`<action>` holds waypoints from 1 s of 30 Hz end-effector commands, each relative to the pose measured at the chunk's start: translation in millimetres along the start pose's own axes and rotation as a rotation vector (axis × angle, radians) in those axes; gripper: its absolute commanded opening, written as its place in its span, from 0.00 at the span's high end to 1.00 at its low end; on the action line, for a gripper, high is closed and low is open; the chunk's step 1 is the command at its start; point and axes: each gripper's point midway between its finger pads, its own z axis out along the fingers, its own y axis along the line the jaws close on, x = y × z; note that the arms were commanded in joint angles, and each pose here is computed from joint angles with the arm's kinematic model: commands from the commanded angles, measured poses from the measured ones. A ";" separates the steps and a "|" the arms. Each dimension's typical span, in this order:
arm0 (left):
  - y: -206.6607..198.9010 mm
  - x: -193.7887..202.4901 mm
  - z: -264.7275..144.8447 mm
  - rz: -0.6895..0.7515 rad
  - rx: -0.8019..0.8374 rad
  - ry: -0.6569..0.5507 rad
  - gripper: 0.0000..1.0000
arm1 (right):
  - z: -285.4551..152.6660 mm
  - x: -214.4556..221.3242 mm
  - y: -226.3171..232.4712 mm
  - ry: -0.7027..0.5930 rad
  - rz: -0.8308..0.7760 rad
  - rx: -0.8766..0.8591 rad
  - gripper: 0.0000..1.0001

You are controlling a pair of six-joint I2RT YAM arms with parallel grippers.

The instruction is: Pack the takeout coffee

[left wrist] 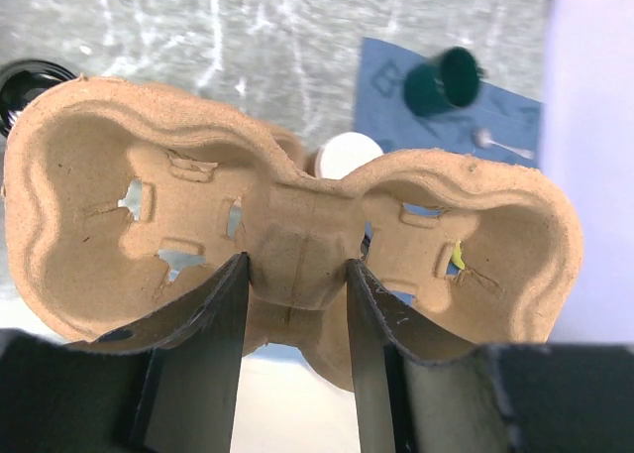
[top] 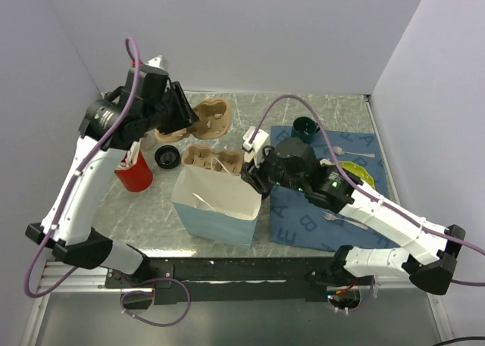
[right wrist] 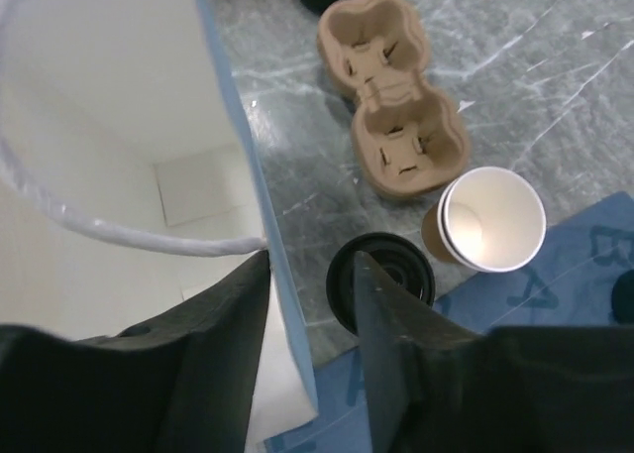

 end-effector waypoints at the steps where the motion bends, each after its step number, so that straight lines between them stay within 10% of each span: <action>1: -15.0 -0.4 -41.8 -0.075 0.120 0.000 0.67 | -25.5 -51.0 -0.2 -0.155 0.043 -0.024 0.50; 23: -12.2 26.3 -86.1 -0.145 0.242 0.039 0.67 | -42.2 -65.9 47.4 -0.269 -0.040 -0.305 0.34; 30: -18.0 36.0 -92.7 -0.168 0.301 0.072 0.67 | -22.5 -75.3 26.7 -0.269 -0.026 -0.195 0.50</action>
